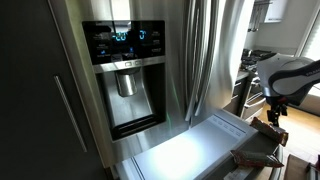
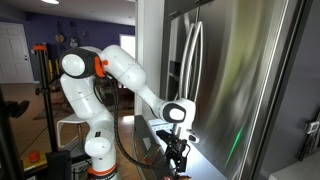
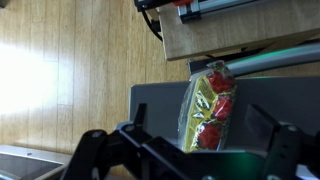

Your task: Remove the sachets on the fridge bottom drawer edge and drop them into the opened fridge bottom drawer

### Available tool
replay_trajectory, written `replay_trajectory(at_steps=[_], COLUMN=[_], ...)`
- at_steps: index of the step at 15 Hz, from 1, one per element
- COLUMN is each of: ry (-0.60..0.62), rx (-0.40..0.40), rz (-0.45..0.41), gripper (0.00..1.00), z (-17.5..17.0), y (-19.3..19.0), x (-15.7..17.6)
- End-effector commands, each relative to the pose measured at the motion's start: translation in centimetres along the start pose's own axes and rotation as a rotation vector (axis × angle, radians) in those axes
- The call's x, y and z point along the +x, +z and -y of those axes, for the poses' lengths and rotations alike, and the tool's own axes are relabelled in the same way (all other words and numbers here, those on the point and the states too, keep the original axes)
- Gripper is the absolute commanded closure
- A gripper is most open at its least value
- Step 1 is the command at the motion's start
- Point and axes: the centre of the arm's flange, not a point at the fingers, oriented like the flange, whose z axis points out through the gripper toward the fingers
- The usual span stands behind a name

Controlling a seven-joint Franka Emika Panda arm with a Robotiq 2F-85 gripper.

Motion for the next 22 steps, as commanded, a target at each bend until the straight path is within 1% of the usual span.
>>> replay_trajectory(at_steps=[1, 5, 7, 8, 9, 10, 11, 13, 14, 16, 18, 20, 21, 22], ry=[-0.065, -0.074, -0.086, -0.096, -0.107, -0.12, -0.133, -0.151, -0.153, -0.137, -0.098, -0.011, 0.047, 0.106], rx=[0.009, 0.031, 0.047, 0.06, 0.069, 0.077, 0.088, 0.107, 0.112, 0.138, 0.163, 0.206, 0.22, 0.241], rz=[0.016, 0.004, -0.005, -0.013, -0.021, -0.027, -0.038, -0.051, -0.056, -0.072, -0.102, -0.123, -0.132, -0.159], gripper=[0.0, 0.0, 0.07, 0.16, 0.3, 0.37, 0.47, 0.61, 0.7, 0.84, 0.95, 0.94, 0.96, 0.96], z=[-0.6, -0.3, 0.1, 0.4, 0.6, 0.9, 1.2, 1.8, 1.9, 2.3, 2.6, 3.0, 3.3, 3.5], y=[2.8, 4.6, 5.0, 5.2, 5.3, 5.3, 5.2, 4.8, 4.6, 3.3, 1.6, -0.2, -0.8, -1.1], x=[2.4, 3.7, 4.3, 4.6, 4.8, 5.1, 5.3, 5.6, 5.8, 6.1, 6.4, 7.0, 7.5, 8.2])
